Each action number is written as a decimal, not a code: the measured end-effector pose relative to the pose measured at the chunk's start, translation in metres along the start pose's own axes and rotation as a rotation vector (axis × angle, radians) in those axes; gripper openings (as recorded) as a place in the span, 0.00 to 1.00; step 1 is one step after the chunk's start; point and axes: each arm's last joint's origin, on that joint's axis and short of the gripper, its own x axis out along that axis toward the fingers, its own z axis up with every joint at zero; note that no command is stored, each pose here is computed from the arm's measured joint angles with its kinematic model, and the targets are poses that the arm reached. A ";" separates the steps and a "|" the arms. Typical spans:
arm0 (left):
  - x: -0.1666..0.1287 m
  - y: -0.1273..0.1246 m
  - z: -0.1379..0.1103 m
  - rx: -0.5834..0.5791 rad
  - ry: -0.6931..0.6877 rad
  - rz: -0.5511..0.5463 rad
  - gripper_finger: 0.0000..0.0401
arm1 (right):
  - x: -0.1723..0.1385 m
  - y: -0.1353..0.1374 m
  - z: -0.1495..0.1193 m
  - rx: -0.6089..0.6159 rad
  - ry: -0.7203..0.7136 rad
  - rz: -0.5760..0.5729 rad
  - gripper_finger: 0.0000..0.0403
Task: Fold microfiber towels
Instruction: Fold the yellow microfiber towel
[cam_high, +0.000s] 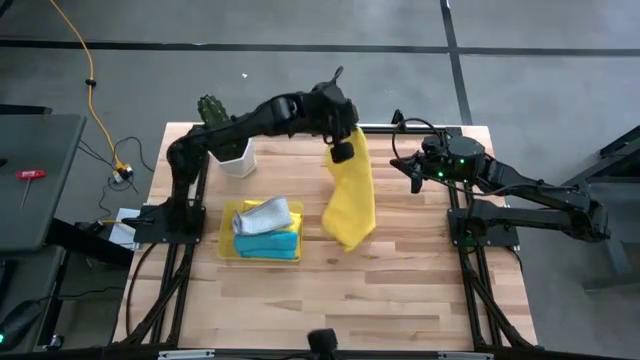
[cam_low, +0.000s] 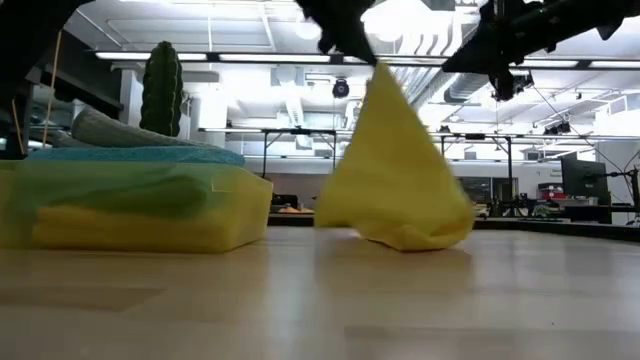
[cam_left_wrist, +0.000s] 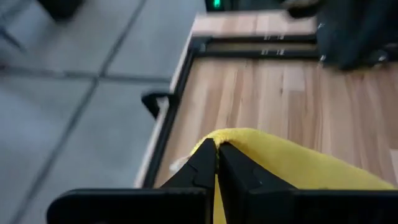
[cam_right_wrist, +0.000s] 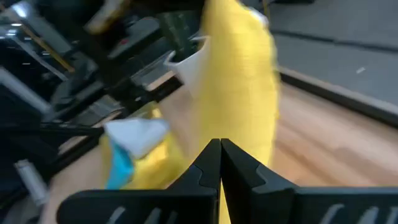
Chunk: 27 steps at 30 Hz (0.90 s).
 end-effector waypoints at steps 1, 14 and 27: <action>0.005 0.004 -0.005 -0.031 0.025 -0.007 0.00 | 0.000 0.000 0.000 0.014 0.011 0.019 0.00; 0.047 0.030 -0.047 -0.160 0.271 -0.023 0.00 | 0.036 0.023 -0.044 -0.019 0.380 0.110 0.23; 0.048 0.035 -0.054 -0.198 0.316 -0.017 0.00 | 0.131 0.049 -0.093 -0.336 0.305 0.175 0.42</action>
